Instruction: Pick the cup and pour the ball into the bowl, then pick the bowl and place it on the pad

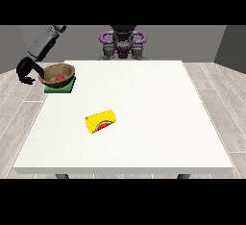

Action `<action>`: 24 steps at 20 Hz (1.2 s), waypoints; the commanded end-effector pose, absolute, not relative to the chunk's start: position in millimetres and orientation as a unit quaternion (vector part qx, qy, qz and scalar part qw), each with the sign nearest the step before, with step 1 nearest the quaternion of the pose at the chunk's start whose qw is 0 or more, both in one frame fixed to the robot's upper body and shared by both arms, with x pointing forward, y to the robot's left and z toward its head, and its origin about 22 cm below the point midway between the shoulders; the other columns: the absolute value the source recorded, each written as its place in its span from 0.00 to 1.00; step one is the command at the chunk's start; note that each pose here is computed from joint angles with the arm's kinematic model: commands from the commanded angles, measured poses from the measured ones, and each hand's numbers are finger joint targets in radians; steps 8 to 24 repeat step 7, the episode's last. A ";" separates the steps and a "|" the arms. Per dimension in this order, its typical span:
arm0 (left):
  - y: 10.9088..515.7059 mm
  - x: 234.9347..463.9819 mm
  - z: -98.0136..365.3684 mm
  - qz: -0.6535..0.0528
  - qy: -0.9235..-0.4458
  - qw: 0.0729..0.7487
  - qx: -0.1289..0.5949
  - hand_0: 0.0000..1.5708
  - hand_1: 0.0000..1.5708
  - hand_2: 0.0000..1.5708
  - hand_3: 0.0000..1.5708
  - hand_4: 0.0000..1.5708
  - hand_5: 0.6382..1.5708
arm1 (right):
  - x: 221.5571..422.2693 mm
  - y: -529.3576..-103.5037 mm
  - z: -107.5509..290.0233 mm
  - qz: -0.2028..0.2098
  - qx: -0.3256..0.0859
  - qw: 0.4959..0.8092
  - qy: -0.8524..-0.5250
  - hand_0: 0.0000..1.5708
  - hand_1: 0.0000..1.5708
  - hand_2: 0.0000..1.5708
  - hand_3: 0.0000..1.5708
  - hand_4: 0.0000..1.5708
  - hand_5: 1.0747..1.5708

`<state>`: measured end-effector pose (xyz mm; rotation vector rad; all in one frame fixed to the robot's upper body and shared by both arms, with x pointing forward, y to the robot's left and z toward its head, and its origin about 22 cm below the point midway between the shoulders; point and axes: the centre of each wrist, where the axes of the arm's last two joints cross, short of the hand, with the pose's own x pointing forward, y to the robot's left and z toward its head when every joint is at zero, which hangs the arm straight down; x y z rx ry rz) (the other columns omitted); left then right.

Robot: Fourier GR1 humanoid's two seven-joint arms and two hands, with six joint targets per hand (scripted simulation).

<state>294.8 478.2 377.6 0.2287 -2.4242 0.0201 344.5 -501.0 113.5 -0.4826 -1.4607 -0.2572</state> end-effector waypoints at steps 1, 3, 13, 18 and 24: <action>483.3 291.6 375.7 0.002 -0.936 0.343 0.076 0.00 0.00 0.00 0.00 0.00 0.94 | 344.5 -509.2 133.2 -0.135 -0.231 0.701 -0.661 0.40 0.40 0.34 0.52 0.00 0.90; 478.9 295.7 369.4 0.005 -0.930 0.357 0.084 0.00 0.00 0.00 0.00 0.00 0.94 | 342.5 -518.1 154.9 -0.124 -0.212 0.703 -0.667 0.27 0.27 0.30 0.37 0.00 0.86; 491.8 301.5 353.1 0.021 -0.919 0.384 0.093 0.00 0.00 0.00 0.00 0.00 0.94 | 342.4 -521.5 174.6 -0.110 -0.189 0.710 -0.670 0.09 0.09 0.18 0.24 0.00 0.79; 491.8 301.5 353.1 0.021 -0.919 0.384 0.093 0.00 0.00 0.00 0.00 0.00 0.94 | 342.4 -521.5 174.6 -0.110 -0.189 0.710 -0.670 0.09 0.09 0.18 0.24 0.00 0.79; 491.8 301.5 353.1 0.021 -0.919 0.384 0.093 0.00 0.00 0.00 0.00 0.00 0.94 | 342.4 -521.5 174.6 -0.110 -0.189 0.710 -0.670 0.09 0.09 0.18 0.24 0.00 0.79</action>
